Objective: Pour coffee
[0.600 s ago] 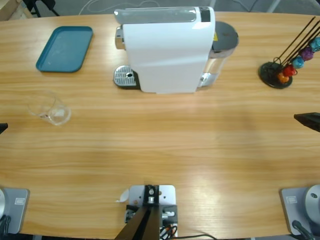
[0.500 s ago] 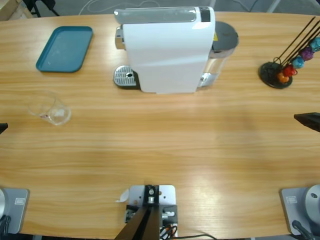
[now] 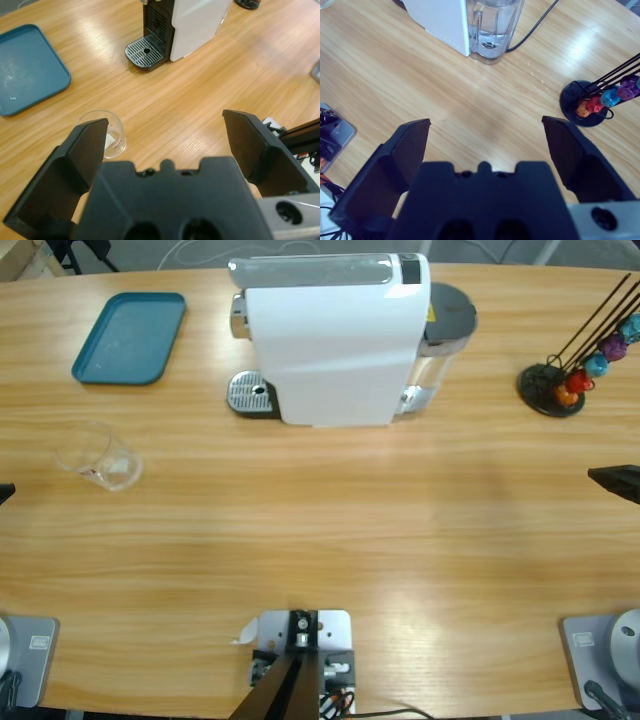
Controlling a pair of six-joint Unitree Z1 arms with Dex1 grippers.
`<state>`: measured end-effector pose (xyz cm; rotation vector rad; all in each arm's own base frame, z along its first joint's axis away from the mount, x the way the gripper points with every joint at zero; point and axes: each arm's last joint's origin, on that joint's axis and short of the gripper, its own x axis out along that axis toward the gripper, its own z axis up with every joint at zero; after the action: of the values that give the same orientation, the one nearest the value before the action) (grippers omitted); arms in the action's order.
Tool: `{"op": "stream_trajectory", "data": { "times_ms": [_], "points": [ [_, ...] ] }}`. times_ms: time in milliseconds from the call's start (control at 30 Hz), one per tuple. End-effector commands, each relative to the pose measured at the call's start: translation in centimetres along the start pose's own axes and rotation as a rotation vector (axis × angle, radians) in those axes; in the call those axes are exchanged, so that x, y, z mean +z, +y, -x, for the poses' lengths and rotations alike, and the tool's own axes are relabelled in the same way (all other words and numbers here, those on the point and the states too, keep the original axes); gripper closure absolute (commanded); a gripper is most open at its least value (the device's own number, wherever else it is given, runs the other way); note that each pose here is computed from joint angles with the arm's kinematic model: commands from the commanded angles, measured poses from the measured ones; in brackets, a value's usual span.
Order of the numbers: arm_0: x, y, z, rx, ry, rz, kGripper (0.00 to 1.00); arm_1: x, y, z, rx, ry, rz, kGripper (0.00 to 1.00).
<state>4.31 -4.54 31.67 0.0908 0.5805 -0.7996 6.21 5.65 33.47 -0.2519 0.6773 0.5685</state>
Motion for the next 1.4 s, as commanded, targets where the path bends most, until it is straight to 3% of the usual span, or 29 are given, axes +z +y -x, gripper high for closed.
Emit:
{"op": "stream_trajectory", "data": {
  "times_ms": [33, 133, 200, 267, 433, 500, 600, 667, 800, 933, 1033, 1133, 1233, 1300, 1400],
  "points": [
    [4.6, 0.2, -1.2, 0.030, -0.007, 0.188, 0.000, -0.1, 0.2, -0.3, 0.019, 0.020, 0.014, 0.000],
    [7.8, 0.7, -3.6, -0.003, -0.024, 0.328, 0.021, -0.1, 0.2, -0.2, 0.018, 0.014, 0.012, 0.000],
    [10.4, 1.3, -5.3, -0.090, -0.090, 0.448, 0.065, -0.1, 0.2, -0.2, 0.017, 0.016, 0.013, 0.000],
    [12.3, 1.9, -7.5, -0.128, -0.118, 0.554, 0.067, -0.1, 0.2, -0.2, 0.016, 0.017, 0.013, 0.004],
    [16.4, 2.8, -11.6, -0.173, -0.078, 0.771, 0.085, -0.1, 0.2, -0.2, 0.016, 0.017, 0.010, 0.009],
    [17.7, 3.2, -13.9, -0.230, -0.033, 0.885, 0.233, -0.3, 0.1, -0.1, 0.018, 0.008, 0.007, 0.009],
    [19.2, 3.8, -16.8, -0.286, 0.017, 0.894, 0.217, -0.4, 0.1, 0.1, 0.024, 0.000, -0.001, 0.009],
    [19.2, 4.5, -17.8, -0.264, 0.026, 0.909, 0.205, -0.4, 0.1, 0.1, 0.023, 0.000, -0.003, 0.009],
    [18.0, 5.3, -20.1, -0.227, 0.092, 0.932, 0.051, -0.4, 0.1, 0.0, 0.024, -0.003, -0.004, 0.009],
    [16.6, 5.8, -22.2, -0.199, 0.155, 0.941, 0.055, -0.4, 0.1, 0.0, 0.025, -0.002, -0.004, 0.009],
    [16.1, 6.0, -23.1, -0.189, 0.184, 0.945, 0.121, -0.3, 0.2, -0.2, 0.024, 0.003, -0.003, 0.013],
    [15.9, 6.0, -23.5, -0.186, 0.195, 0.943, 0.270, -0.2, 0.2, -0.3, 0.024, 0.006, -0.002, 0.013],
    [15.4, 5.9, -23.8, -0.177, 0.222, 0.945, 0.279, -0.2, 0.2, -0.4, 0.024, 0.006, -0.002, 0.013],
    [15.0, 5.6, -23.9, -0.172, 0.250, 0.931, 0.358, -0.2, 0.2, -0.4, 0.024, 0.006, -0.002, 0.013],
    [14.9, 5.0, -24.1, -0.176, 0.269, 0.909, 0.356, -0.2, 0.2, -0.3, 0.024, 0.003, -0.003, 0.013]
  ]
}}
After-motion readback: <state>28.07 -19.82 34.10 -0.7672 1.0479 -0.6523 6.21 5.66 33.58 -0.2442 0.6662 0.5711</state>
